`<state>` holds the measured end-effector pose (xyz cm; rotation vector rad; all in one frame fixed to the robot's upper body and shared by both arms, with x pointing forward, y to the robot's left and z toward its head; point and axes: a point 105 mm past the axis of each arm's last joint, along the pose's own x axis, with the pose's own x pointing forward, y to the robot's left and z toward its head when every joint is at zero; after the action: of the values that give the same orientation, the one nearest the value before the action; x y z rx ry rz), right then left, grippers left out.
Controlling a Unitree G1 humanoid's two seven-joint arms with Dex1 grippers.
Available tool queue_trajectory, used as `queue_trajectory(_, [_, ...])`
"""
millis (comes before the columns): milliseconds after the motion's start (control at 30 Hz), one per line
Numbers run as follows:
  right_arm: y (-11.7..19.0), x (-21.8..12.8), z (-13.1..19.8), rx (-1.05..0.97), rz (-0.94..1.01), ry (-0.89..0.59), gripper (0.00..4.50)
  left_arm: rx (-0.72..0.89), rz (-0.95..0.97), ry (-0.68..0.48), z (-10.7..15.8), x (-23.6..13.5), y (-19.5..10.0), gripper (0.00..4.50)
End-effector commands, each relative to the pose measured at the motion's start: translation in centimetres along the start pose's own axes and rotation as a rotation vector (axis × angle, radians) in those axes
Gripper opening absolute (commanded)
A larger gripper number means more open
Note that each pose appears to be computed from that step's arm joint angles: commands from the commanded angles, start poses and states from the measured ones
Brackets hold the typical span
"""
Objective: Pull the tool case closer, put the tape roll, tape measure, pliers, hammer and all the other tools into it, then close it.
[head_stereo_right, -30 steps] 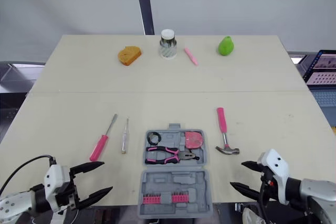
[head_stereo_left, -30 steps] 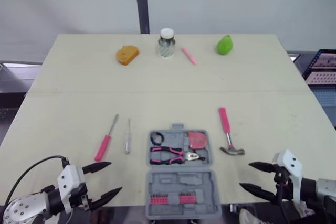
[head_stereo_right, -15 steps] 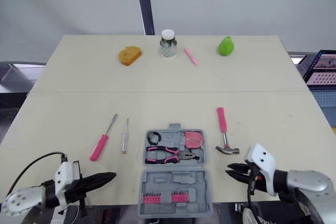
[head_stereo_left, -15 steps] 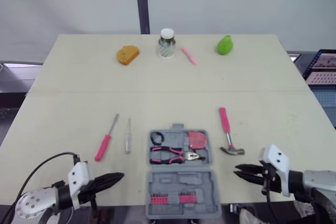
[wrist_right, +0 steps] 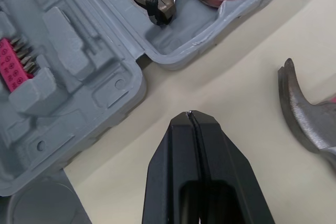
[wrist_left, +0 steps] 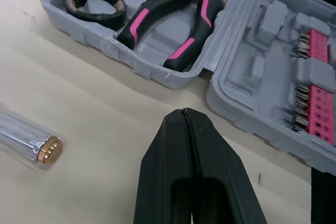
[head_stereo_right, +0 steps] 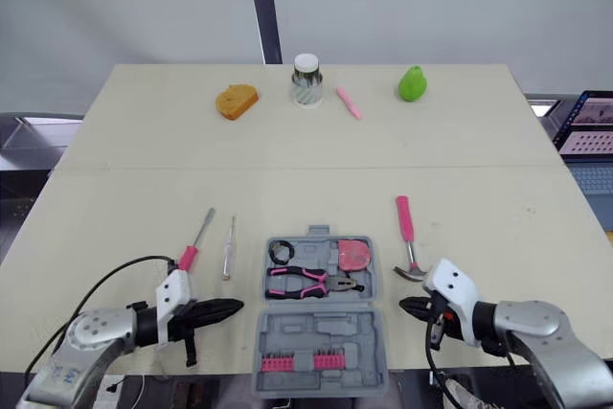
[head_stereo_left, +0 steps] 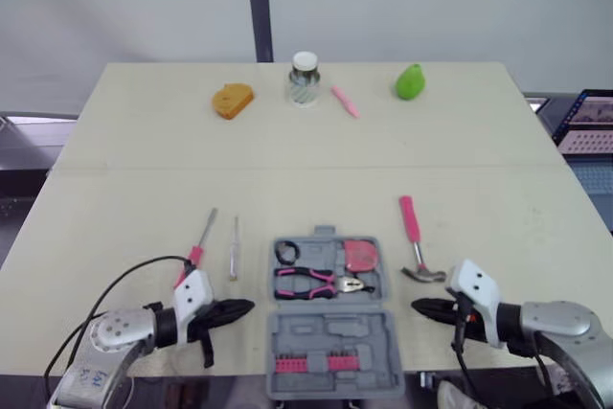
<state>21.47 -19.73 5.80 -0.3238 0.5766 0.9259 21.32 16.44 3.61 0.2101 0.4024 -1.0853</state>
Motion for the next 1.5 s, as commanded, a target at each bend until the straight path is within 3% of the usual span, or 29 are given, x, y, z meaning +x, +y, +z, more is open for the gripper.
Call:
queue_trajectory(33, [0.1, 0.3, 0.0, -0.005, 0.002, 0.009, 0.02, 0.032, -0.017, 0.026, 0.5, 0.7, -0.1, 0.00])
queue_trajectory(733, [0.6, 2.6, 0.1, -0.007, 0.046, 0.070, 0.02, 0.022, -0.091, 0.063, 2.8, 3.6, -0.7, 0.00])
queue_trajectory(1500, [1.2, 3.5, 0.9, -0.046, 0.100, 0.069, 0.02, 0.019, -0.053, 0.107, 1.6, 3.9, -0.9, 0.00])
